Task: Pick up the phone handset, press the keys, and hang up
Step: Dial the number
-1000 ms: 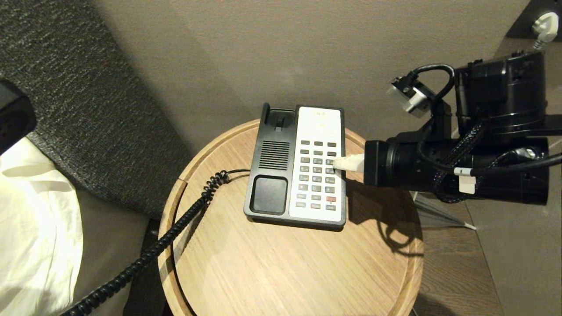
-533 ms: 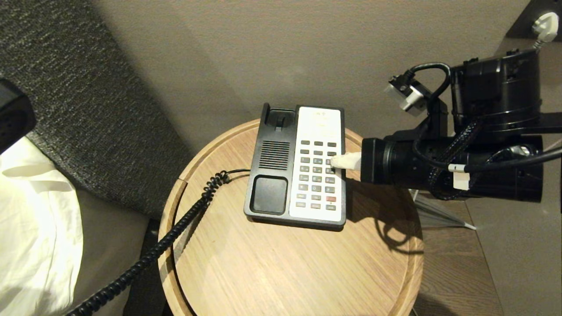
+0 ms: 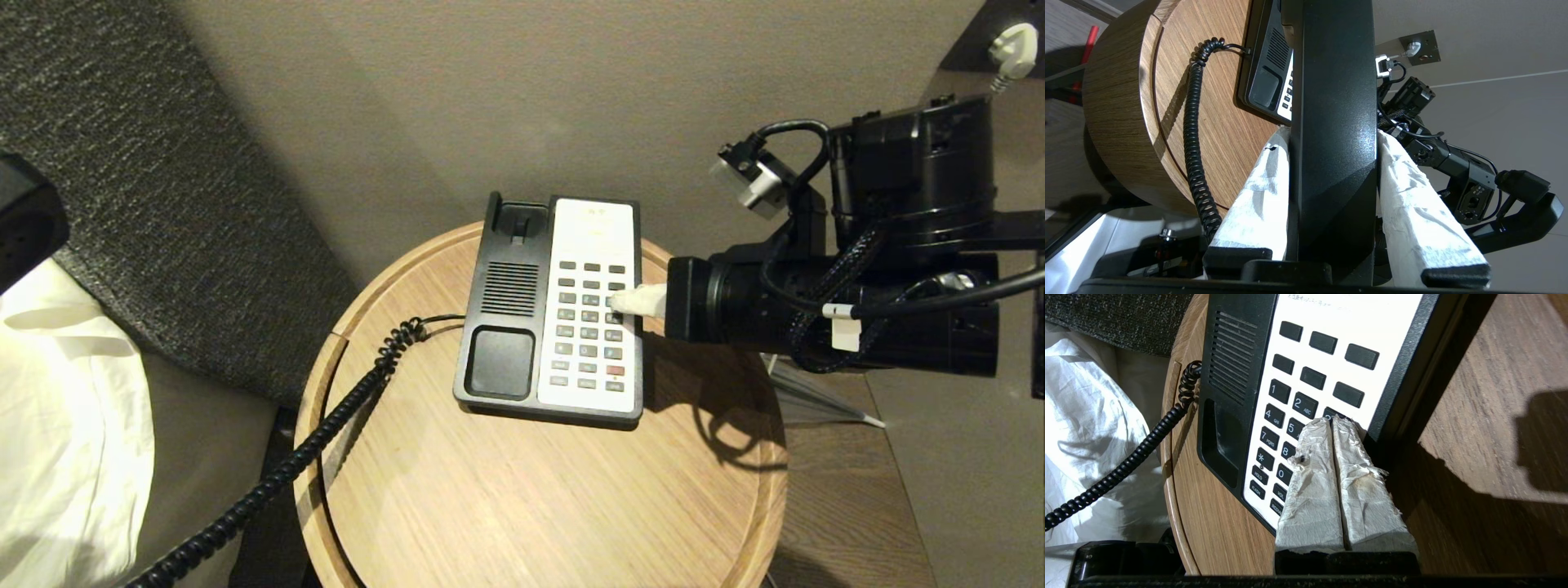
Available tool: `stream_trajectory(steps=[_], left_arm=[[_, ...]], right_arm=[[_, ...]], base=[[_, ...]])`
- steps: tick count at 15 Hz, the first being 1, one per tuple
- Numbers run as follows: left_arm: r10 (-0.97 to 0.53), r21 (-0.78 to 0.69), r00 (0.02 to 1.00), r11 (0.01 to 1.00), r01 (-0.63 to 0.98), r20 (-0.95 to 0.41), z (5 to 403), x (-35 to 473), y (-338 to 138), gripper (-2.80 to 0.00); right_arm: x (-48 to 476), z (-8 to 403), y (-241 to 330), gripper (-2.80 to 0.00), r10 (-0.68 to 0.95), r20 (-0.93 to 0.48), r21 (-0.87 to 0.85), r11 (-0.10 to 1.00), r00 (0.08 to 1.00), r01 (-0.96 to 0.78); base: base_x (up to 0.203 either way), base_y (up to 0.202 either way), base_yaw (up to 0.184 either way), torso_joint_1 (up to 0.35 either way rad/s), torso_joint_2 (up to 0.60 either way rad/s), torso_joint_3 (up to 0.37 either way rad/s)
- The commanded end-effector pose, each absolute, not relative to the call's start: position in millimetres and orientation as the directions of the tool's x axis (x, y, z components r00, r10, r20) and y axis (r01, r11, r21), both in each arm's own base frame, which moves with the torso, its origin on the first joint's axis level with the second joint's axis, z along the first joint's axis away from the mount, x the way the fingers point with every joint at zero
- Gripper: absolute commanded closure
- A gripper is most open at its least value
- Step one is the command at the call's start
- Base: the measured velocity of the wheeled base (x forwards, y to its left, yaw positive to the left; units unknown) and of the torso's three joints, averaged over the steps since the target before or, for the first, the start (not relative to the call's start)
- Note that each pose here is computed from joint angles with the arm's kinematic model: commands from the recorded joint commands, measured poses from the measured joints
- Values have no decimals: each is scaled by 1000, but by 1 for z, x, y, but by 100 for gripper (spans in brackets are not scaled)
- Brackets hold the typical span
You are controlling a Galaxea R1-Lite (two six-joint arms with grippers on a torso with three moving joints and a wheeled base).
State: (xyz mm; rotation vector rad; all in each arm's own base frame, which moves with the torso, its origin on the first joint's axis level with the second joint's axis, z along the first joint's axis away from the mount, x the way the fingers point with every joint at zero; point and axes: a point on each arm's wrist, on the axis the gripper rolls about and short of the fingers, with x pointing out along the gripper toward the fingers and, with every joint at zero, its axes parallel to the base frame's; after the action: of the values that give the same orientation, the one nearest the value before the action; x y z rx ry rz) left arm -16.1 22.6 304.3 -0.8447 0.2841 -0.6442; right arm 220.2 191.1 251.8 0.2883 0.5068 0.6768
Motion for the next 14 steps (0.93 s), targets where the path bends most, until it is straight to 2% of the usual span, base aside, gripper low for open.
stream_trajectory(steps=[1, 6, 14], left_arm=[[-630, -770, 777, 490, 409, 12, 304, -16, 23, 0], [-630, -770, 777, 489, 410, 14, 304, -16, 23, 0], [-627, -768, 779, 502, 397, -7, 298, -14, 21, 0]], right_arm=[[224, 247, 194, 0, 656, -355, 412, 749, 666, -519], [226, 244, 196, 0, 654, -358, 409, 751, 666, -518], [212, 264, 185, 0, 678, -295, 439, 722, 674, -535]], base=[[0, 0, 0, 0, 0, 0], [0, 0, 0, 0, 0, 0], [0, 0, 0, 0, 0, 0]])
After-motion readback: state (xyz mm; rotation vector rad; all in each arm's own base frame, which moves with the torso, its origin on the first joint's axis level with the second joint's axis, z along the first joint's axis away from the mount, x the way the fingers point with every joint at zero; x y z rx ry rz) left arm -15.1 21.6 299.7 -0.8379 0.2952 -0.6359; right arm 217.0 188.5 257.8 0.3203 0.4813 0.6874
